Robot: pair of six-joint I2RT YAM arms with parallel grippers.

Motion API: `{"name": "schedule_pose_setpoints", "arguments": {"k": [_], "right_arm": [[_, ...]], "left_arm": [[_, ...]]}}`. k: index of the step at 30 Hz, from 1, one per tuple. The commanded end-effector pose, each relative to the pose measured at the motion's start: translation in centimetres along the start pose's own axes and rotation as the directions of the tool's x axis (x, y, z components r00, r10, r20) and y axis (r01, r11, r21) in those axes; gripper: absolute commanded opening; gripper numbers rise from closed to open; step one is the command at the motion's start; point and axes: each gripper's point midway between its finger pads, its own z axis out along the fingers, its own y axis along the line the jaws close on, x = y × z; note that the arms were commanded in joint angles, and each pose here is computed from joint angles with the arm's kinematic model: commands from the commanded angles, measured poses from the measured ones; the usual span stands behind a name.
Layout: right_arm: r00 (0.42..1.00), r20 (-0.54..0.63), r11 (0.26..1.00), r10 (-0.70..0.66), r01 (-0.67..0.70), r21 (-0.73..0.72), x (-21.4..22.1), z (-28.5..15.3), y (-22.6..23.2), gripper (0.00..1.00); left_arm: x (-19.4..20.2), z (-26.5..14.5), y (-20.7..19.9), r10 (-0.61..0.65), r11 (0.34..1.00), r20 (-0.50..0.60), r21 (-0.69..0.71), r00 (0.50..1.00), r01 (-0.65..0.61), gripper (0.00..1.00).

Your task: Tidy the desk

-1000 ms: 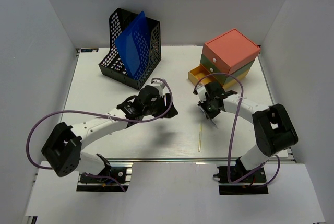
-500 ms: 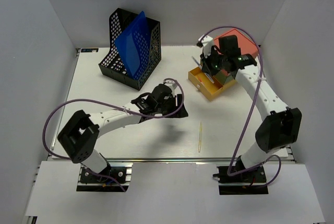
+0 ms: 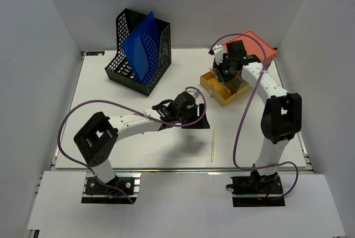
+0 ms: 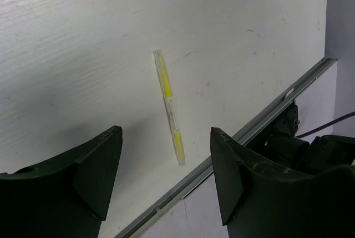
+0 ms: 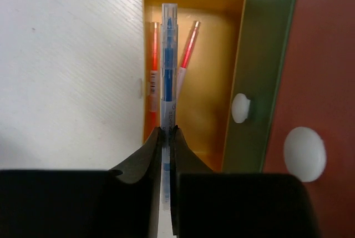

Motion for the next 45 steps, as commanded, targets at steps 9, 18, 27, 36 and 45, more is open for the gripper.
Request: {"name": "schedule_pose_setpoints", "arguments": {"k": [9,18,27,36,45], "right_arm": [[0.999,0.011,0.995,-0.044,0.043,0.085,0.1,0.2,-1.9,0.41],[0.982,0.188,0.994,0.015,0.006,-0.108,-1.7,-6.1,2.6,0.13],[0.943,0.308,0.992,0.127,-0.114,-0.062,0.9,-12.3,3.7,0.09],[0.913,0.373,0.985,0.165,-0.169,-0.022,2.4,-15.6,3.3,0.04],[0.897,0.407,0.983,0.175,-0.179,-0.028,3.1,-17.5,4.1,0.03]], "left_arm": [[0.8,1.5,-2.6,0.006,0.999,-0.030,-0.031,1.000,-0.007,0.75],[2.2,2.8,-2.3,0.004,0.993,-0.069,-0.117,0.998,-0.012,0.74],[4.4,5.0,-1.7,0.031,0.967,-0.137,-0.248,0.990,-0.065,0.66],[7.3,6.3,-0.7,0.076,0.902,-0.202,-0.403,0.976,-0.153,0.59],[8.9,7.7,1.2,0.098,0.840,-0.226,-0.503,0.969,-0.202,0.46]]}}
